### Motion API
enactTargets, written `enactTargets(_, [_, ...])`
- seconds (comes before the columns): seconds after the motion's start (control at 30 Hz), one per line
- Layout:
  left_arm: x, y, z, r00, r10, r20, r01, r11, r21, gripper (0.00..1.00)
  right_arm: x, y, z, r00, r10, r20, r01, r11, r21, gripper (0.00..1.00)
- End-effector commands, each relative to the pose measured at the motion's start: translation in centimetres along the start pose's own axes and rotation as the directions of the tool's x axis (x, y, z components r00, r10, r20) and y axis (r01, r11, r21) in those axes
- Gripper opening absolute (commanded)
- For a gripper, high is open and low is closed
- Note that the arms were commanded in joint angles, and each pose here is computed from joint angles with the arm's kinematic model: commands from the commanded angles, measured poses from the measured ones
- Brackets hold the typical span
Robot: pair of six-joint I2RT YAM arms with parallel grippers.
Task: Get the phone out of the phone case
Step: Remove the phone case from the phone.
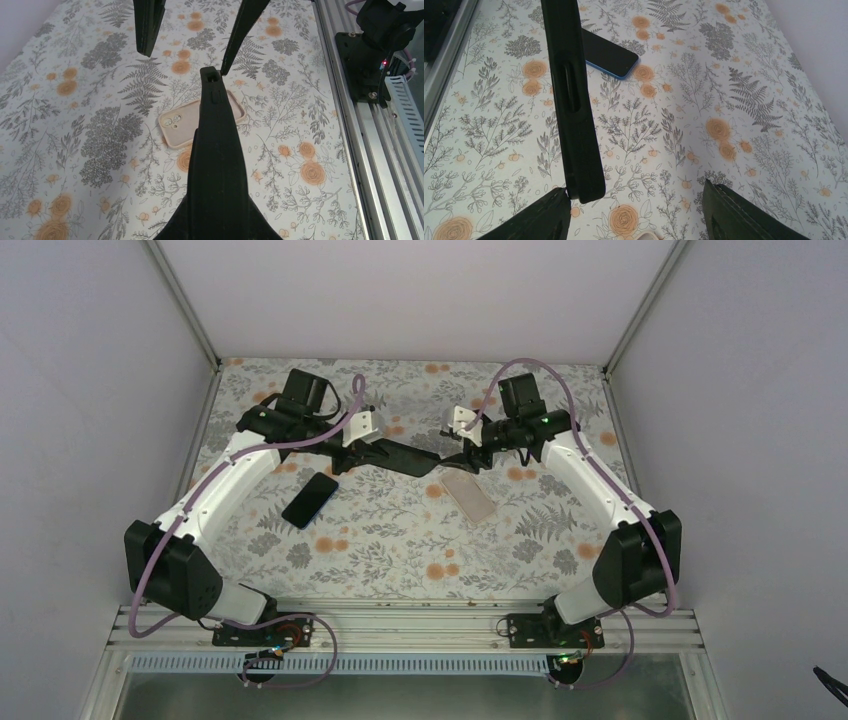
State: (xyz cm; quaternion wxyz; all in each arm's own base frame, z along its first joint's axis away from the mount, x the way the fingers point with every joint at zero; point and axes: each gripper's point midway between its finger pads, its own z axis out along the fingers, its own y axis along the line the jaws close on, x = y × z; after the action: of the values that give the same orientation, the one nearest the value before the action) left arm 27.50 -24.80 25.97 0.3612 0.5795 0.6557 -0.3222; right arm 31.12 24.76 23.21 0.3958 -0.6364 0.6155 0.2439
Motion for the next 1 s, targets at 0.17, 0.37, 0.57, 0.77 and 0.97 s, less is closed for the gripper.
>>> enactTargets(0.17, [-2.3,-0.8,-1.2,0.994,0.074,0.079,-0.074,0.997,-0.004,0.02,-1.0,-1.4,-0.2,1.0,-0.011,0.02,0.011,1.0,0.028,0.66])
enactTargets(0.37, [-2.1,-0.7,-1.1,0.995,0.075,0.072,-0.074,0.997,-0.012,0.02,-1.3,-1.4,-0.6,0.999,-0.019,0.029,0.018,1.0,0.026,0.66])
enactTargets(0.57, [-1.9,-0.6,-1.1,0.995,0.074,0.067,-0.073,0.997,-0.019,0.02,-1.4,-1.4,-1.2,0.999,-0.02,0.031,0.019,0.999,0.028,0.66])
enactTargets(0.77, [-2.0,-0.5,-1.2,0.995,0.078,0.069,-0.076,0.997,-0.026,0.02,-1.0,-1.5,-1.1,1.0,-0.017,0.024,0.016,1.0,0.025,0.65])
enactTargets(0.97, [-1.9,-0.5,-1.1,0.995,0.077,0.067,-0.075,0.997,-0.029,0.02,-0.6,-0.4,-1.0,1.0,-0.018,0.022,0.018,1.0,-0.011,0.65])
